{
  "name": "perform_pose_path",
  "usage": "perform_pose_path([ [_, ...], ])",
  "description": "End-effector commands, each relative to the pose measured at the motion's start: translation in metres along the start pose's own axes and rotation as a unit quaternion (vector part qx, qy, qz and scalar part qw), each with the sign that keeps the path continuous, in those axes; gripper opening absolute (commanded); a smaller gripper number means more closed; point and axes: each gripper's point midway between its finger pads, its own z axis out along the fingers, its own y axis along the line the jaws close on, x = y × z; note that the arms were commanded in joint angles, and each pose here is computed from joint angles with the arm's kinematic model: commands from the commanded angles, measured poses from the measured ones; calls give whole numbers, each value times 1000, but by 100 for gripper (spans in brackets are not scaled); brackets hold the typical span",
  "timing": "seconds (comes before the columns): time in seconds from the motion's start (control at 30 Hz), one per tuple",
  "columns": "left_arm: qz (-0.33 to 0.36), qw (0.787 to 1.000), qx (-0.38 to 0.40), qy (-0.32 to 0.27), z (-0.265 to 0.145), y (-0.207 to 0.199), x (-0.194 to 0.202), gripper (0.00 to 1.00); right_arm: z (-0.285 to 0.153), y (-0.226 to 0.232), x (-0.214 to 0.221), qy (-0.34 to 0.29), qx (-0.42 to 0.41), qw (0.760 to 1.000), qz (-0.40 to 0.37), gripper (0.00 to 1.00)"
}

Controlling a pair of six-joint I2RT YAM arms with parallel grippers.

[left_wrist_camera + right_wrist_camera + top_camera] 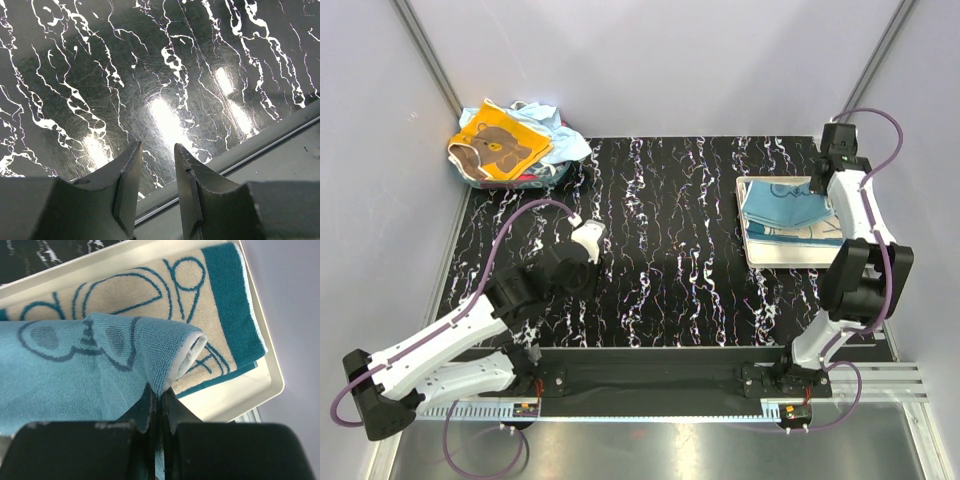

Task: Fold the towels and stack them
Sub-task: Neatly place the folded towel into the bin

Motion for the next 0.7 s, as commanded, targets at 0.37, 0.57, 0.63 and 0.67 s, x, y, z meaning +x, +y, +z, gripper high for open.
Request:
perform_pose_path([
  [0.37, 2, 1000, 21, -17, -3, -6, -7, 37, 67, -6, 33, 49, 40, 995, 81, 50],
  [0.57, 0, 1000, -1, -25, -3, 2, -10, 40, 38, -28, 12, 47, 89, 987, 121, 79],
  [0.63, -3, 999, -10, -31, -3, 5, -13, 41, 21, -31, 1, 36, 86, 986, 139, 84],
  [0.67, -6, 999, -12, -35, -3, 5, -16, 42, 15, -32, -2, 31, 84, 985, 146, 85],
])
